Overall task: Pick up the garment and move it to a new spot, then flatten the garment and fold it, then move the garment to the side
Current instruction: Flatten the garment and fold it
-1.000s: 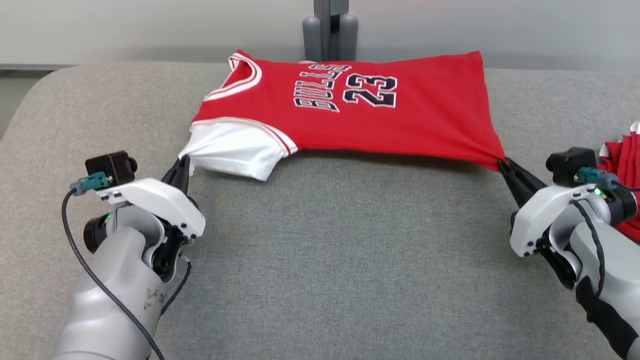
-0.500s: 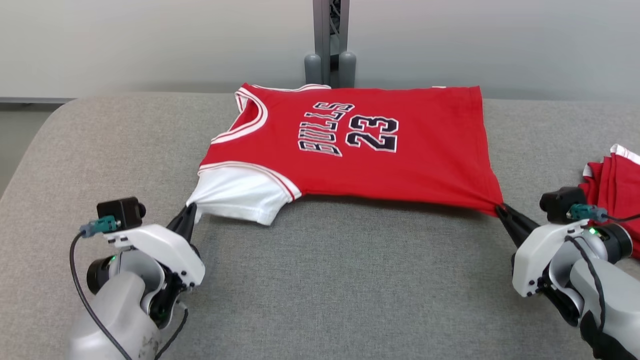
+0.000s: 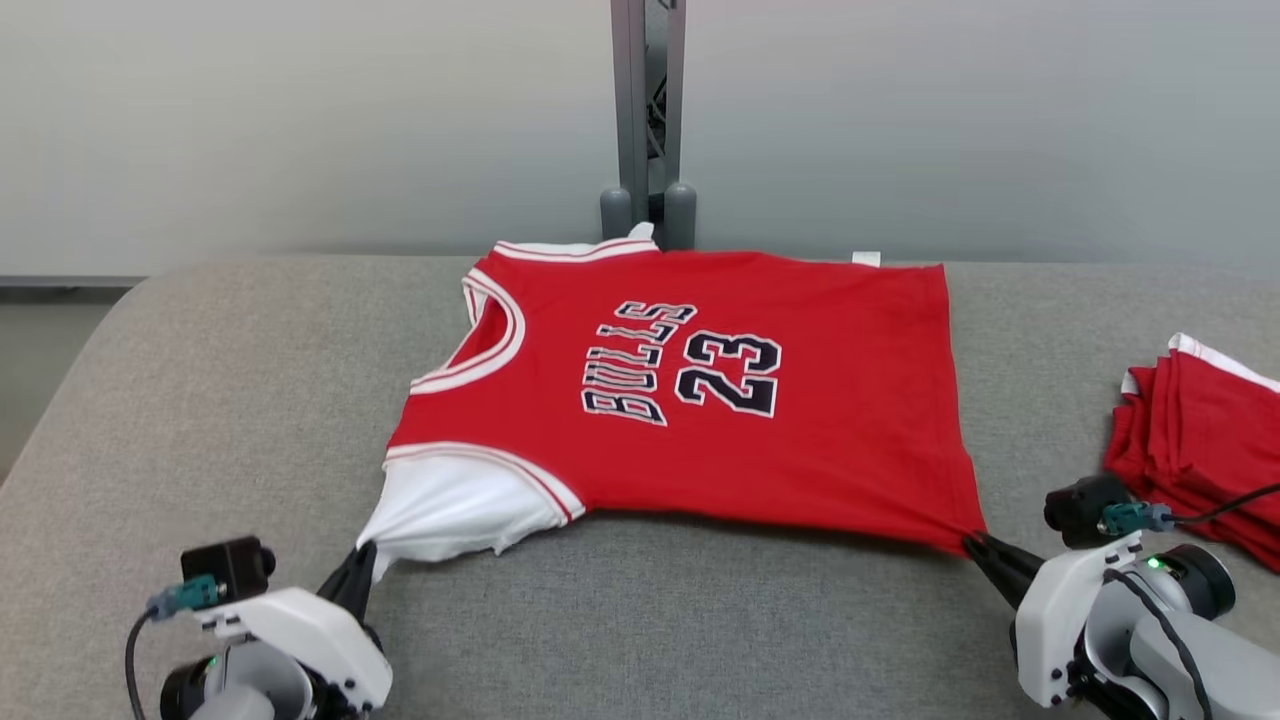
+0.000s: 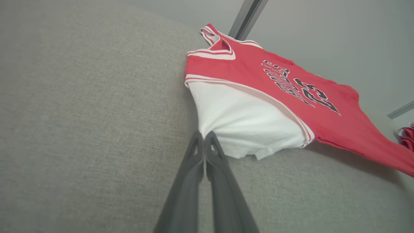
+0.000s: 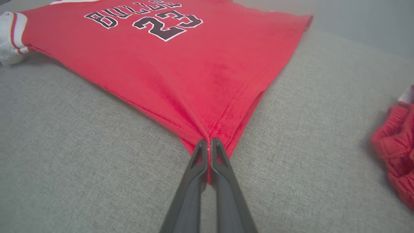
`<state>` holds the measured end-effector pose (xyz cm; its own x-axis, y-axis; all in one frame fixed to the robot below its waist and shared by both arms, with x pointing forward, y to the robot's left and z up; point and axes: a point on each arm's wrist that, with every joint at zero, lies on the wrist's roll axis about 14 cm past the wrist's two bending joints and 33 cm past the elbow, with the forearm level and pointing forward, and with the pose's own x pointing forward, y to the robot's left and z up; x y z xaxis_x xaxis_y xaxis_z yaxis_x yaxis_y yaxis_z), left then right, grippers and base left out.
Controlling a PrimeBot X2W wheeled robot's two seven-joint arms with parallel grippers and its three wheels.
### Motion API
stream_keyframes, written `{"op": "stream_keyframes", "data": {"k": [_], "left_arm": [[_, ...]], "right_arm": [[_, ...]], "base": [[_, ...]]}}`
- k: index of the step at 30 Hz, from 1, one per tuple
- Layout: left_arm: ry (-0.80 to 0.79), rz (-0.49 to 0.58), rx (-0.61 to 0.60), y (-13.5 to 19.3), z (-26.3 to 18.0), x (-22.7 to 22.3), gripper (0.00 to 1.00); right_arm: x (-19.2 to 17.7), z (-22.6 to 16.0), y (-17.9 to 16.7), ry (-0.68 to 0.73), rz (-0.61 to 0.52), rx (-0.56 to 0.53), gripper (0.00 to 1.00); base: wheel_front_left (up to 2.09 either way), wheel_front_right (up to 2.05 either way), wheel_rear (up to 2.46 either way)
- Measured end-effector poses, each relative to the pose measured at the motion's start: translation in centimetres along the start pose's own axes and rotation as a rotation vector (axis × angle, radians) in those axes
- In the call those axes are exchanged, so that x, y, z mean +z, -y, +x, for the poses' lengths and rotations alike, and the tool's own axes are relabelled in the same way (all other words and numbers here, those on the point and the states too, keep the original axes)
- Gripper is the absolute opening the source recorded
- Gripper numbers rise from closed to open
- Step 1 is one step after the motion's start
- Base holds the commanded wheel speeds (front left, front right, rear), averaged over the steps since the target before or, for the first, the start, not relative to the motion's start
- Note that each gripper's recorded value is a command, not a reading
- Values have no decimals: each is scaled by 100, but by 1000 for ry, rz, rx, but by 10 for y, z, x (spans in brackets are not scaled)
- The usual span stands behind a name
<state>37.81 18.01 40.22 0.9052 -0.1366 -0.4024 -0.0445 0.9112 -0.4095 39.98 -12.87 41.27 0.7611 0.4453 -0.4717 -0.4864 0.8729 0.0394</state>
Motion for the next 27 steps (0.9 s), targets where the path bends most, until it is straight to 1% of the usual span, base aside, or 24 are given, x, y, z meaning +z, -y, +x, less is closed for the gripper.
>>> {"op": "stream_keyframes", "data": {"k": [4,10,15,22,27], "left_arm": [[0,-11,6,-3,-14,-12,0],[-5,-16,44,-14,-35,-25,0],[-23,-29,57,-14,-49,-35,0],[-62,16,72,-18,-65,-47,0],[-87,34,56,-15,-73,-50,0]], "right_arm": [[-9,-10,-4,-28,-13,19,0],[-22,-19,-16,-60,37,58,0],[-40,-29,-23,-107,82,79,0],[-72,-50,-41,-231,179,125,0],[-78,-66,-41,-270,220,138,0]], "base": [[0,0,0],[0,0,0],[0,0,0],[0,0,0],[0,0,0]]}}
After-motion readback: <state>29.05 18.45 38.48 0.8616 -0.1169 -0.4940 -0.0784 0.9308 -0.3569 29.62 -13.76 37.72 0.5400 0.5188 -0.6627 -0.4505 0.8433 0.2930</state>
